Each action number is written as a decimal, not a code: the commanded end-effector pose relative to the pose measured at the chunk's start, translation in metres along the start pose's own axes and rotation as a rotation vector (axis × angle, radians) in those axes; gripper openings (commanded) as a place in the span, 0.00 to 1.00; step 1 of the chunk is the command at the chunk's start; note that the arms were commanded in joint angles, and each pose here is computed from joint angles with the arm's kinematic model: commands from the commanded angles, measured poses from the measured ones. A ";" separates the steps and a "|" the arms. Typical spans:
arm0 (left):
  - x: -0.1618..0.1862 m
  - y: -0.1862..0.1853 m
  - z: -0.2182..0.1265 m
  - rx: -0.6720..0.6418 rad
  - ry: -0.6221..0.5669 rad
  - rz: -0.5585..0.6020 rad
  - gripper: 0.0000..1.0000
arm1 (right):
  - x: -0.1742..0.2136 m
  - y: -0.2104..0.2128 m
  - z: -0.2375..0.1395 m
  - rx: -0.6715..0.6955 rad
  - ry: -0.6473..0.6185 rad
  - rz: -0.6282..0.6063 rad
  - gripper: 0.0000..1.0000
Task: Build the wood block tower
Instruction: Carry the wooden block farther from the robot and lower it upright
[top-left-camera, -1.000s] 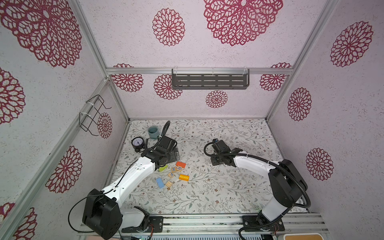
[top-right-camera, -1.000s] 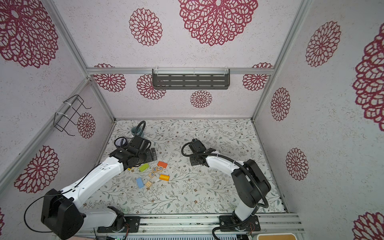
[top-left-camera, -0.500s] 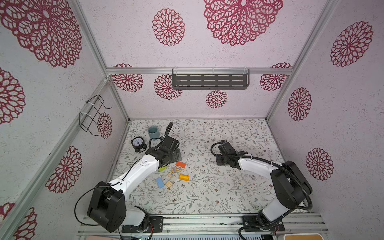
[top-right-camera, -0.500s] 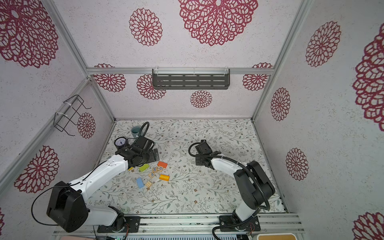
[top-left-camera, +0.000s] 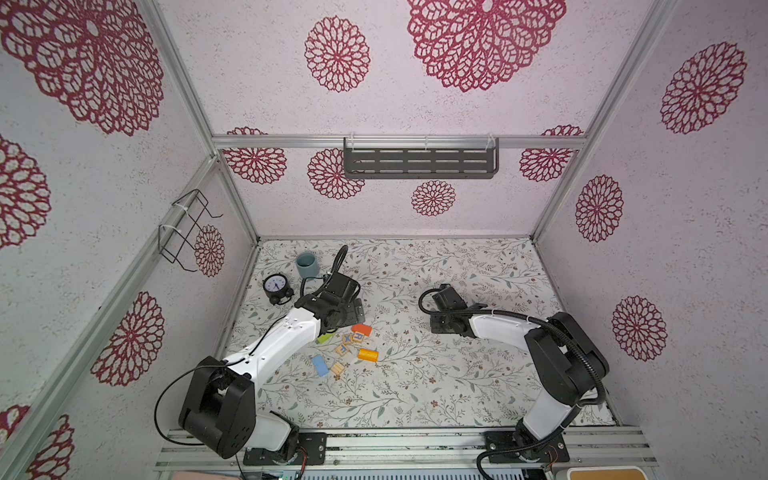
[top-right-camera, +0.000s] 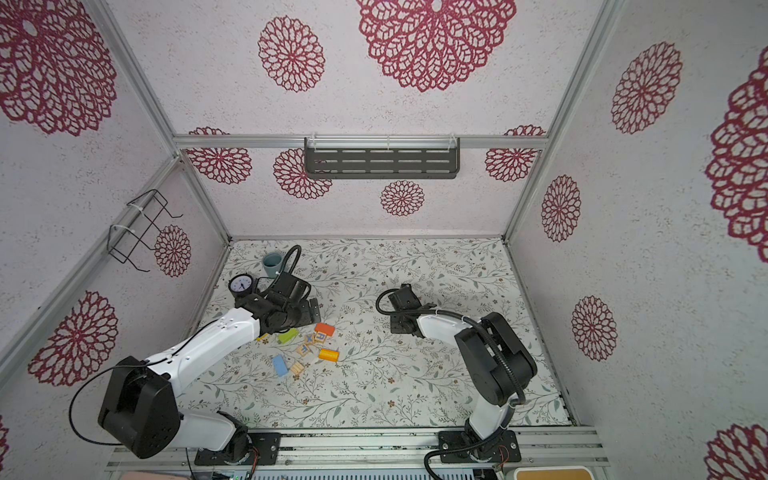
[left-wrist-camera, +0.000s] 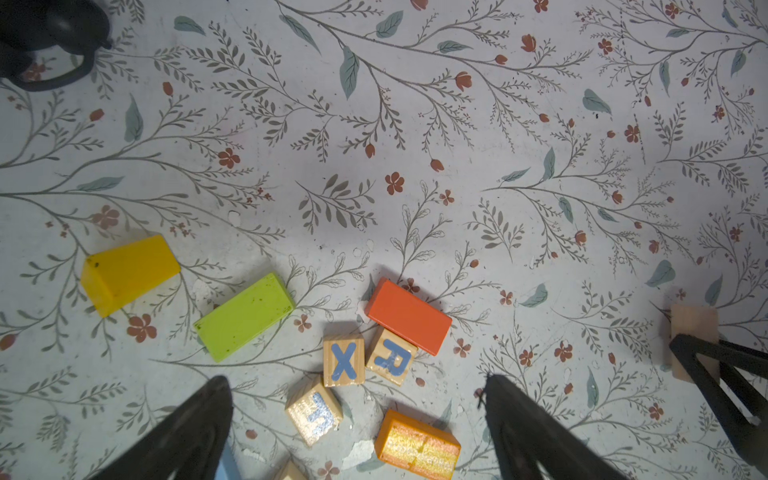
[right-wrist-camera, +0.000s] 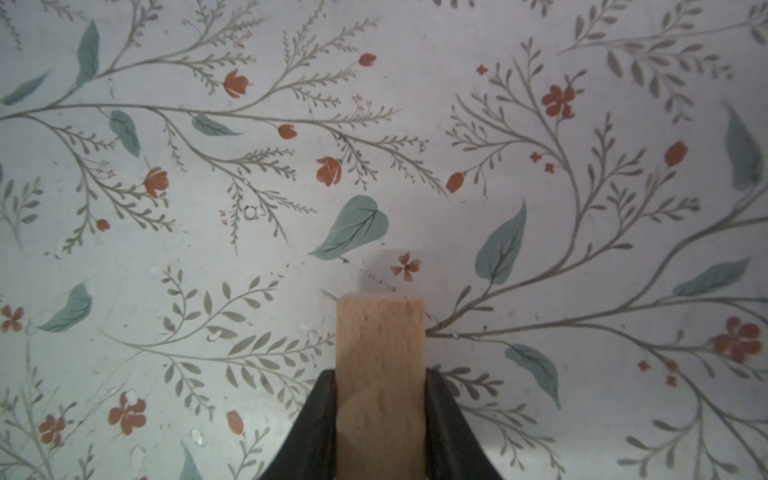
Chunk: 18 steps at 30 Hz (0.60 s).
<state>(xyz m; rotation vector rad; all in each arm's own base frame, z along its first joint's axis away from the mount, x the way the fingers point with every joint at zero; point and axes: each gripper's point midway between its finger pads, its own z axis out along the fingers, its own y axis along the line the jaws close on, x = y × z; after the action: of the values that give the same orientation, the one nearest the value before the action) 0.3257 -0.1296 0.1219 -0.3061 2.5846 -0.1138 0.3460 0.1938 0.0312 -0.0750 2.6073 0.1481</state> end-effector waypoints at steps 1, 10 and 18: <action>0.003 0.000 0.007 -0.004 -0.002 -0.003 0.97 | 0.001 -0.002 0.003 0.006 0.003 0.013 0.35; 0.003 0.001 0.006 -0.013 -0.005 0.000 0.97 | -0.001 -0.004 0.001 0.016 0.000 0.004 0.50; -0.006 0.007 -0.008 -0.032 -0.038 0.000 0.97 | -0.013 -0.002 -0.015 0.009 -0.027 -0.015 0.61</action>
<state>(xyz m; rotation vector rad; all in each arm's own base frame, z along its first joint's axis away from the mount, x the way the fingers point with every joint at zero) 0.3229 -0.1253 0.1145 -0.3080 2.5982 -0.0797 0.3446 0.1925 0.0261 -0.0845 2.6210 0.1332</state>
